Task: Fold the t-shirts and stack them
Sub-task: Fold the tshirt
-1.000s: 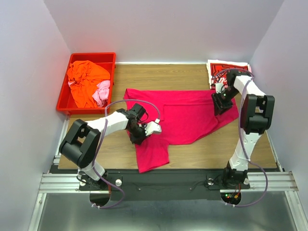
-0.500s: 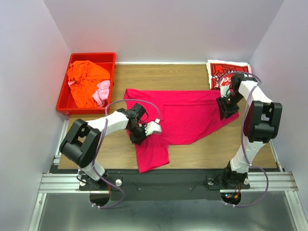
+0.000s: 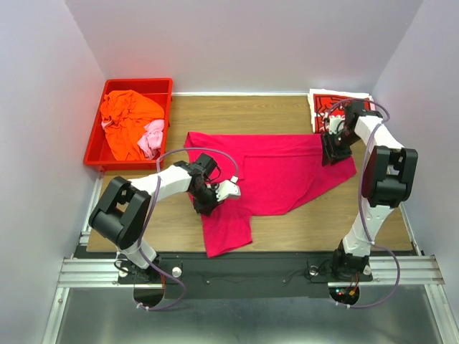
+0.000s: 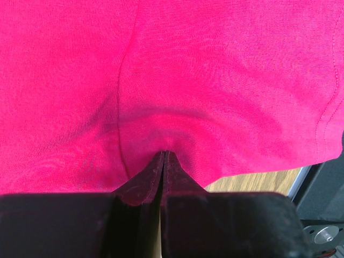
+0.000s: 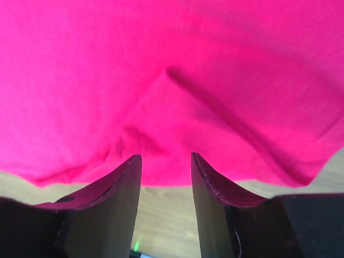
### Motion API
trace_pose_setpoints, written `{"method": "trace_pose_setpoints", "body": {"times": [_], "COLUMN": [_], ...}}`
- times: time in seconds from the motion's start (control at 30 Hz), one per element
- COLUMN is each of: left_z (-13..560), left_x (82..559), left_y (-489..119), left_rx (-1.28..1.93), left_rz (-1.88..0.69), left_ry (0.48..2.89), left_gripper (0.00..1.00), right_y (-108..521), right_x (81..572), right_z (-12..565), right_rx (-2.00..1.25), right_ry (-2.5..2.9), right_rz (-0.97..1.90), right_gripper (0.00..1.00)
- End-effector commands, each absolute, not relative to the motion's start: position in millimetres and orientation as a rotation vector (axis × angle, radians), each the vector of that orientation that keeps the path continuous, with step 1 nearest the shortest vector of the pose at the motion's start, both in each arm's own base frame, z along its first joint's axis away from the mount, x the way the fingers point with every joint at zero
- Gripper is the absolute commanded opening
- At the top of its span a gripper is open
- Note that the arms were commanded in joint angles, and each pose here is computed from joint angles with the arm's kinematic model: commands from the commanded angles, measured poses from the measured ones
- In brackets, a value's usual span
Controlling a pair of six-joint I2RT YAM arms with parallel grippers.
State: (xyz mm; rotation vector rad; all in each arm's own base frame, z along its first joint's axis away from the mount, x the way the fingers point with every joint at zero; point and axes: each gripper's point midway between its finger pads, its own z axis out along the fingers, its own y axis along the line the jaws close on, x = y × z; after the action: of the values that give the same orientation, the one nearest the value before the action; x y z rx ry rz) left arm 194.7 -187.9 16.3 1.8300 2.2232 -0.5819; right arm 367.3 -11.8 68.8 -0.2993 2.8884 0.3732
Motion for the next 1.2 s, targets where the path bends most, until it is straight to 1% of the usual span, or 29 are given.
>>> {"method": "trace_pose_setpoints", "body": {"times": [0.0, 0.27, 0.4, 0.63, 1.0, 1.03, 1.07, 1.17], "left_z": [-2.2, -4.6, -5.0, -7.5, -6.8, -6.4, -5.8, -4.2], "left_x": [187.7, 187.8, 188.0, 187.0, 187.5, 187.8, 188.3, 188.7], "left_y": [-185.1, -184.2, -184.8, -182.2, -182.3, -182.9, -182.7, -181.7], "left_rx": [1.861, 1.868, 1.867, 1.866, 1.864, 1.864, 1.862, 1.859], "left_rz": [-0.606, -0.606, -0.609, -0.604, -0.606, -0.608, -0.603, -0.594], "left_ry": [2.262, 2.268, 2.271, 2.281, 2.283, 2.281, 2.282, 2.285], "left_gripper": [0.10, 0.10, 0.10, 0.10, 0.10, 0.10, 0.10, 0.10], "right_y": [-11.3, 0.1, 8.9, 14.1, 2.6, 3.0, 4.1, 5.2], "right_x": [409.6, 440.2, 446.3, 438.0, 423.8, 423.3, 423.2, 423.3], "right_z": [77.9, 70.2, 62.6, 44.1, 39.9, 39.3, 38.8, 44.4], "right_rx": [-0.281, -0.313, -0.331, -0.356, -0.400, -0.396, -0.397, -0.387], "right_ry": [2.762, 2.721, 2.726, 2.777, 2.808, 2.811, 2.811, 2.801], "right_rz": [0.354, 0.339, 0.344, 0.328, 0.236, 0.239, 0.248, 0.253], "right_gripper": [0.47, 0.48, 0.48, 0.45, 0.45, 0.43, 0.38, 0.29]}}
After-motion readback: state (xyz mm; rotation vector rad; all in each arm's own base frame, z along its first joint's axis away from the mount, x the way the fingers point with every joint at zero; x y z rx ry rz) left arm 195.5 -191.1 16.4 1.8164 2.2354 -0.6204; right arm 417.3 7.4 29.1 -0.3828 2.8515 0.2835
